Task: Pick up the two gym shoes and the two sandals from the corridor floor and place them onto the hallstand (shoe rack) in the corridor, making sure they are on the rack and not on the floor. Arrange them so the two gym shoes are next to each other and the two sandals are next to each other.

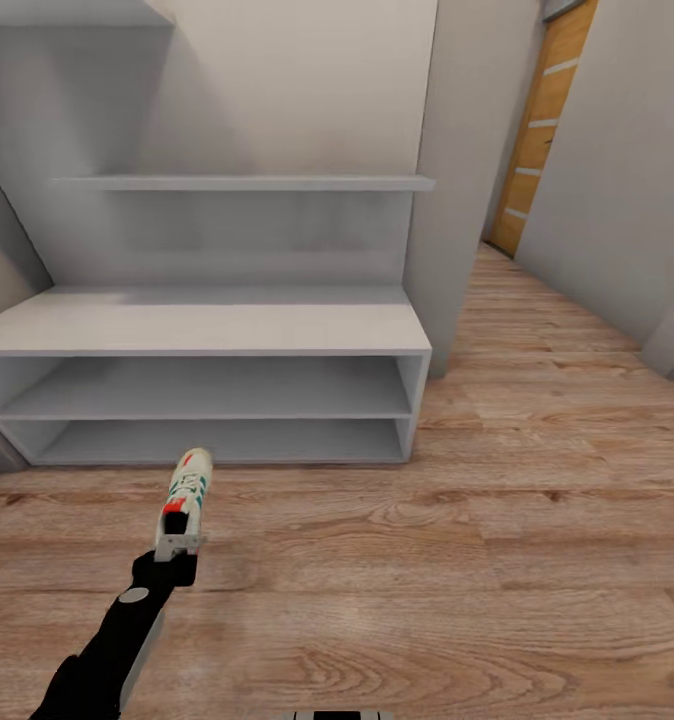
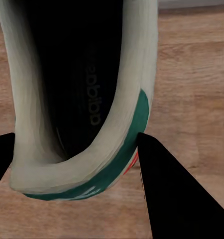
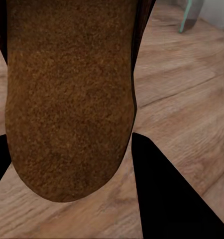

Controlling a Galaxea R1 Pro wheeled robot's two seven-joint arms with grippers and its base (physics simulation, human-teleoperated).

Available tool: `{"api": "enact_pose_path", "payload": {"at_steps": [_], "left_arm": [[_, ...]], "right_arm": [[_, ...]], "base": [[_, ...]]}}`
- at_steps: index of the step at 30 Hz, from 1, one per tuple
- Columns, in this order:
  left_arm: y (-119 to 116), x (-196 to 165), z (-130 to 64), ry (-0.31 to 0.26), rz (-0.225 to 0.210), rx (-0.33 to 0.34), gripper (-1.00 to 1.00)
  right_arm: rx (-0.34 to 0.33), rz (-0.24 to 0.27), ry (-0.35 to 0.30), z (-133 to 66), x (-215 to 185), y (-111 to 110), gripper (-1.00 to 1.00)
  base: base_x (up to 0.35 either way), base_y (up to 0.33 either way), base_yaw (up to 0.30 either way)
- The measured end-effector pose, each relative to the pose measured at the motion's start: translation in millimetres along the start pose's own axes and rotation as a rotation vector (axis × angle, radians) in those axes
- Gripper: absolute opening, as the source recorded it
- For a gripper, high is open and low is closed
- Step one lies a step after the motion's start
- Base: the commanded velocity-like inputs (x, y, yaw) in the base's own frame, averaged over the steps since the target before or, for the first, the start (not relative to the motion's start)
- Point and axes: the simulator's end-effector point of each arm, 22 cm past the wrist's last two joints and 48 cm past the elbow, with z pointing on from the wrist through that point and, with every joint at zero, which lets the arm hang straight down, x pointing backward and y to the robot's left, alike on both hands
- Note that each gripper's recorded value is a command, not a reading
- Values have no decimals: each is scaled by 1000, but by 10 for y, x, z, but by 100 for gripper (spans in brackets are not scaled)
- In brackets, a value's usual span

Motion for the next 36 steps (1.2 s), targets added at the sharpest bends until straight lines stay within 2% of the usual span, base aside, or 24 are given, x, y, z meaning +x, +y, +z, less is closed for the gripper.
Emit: {"api": "enact_pose_path", "payload": {"at_steps": [3,5,7,13,18,22,27,36], "left_arm": [[-16,-328,30,2,-8,1,-100],[-56,-636,61,-11,-18,6,-100],[-85,-761,70,-20,-24,10,-100],[-156,-854,69,8,-30,20,-100],[-224,-1051,45,-3,-40,30,-100],[-262,-1177,42,-6,-46,36,-100],[-294,-1247,39,20,-49,42,-100],[-344,-1426,45,15,-56,50,-100]], "right_arm": [[35,14,-3,7,-19,-164,-100],[40,18,-1,2,-6,-186,-100],[39,18,0,-1,-2,-176,-100],[36,17,4,-5,14,-156,-100],[34,16,5,-7,18,-148,-100],[34,17,5,-7,20,-148,-100],[35,17,5,-8,20,-151,-100],[35,17,5,-8,21,-151,-100]], "base": [[0,0,0],[0,0,0],[0,0,0],[0,0,0],[0,0,-33],[0,0,-187],[0,0,-243],[0,0,-260]]}}
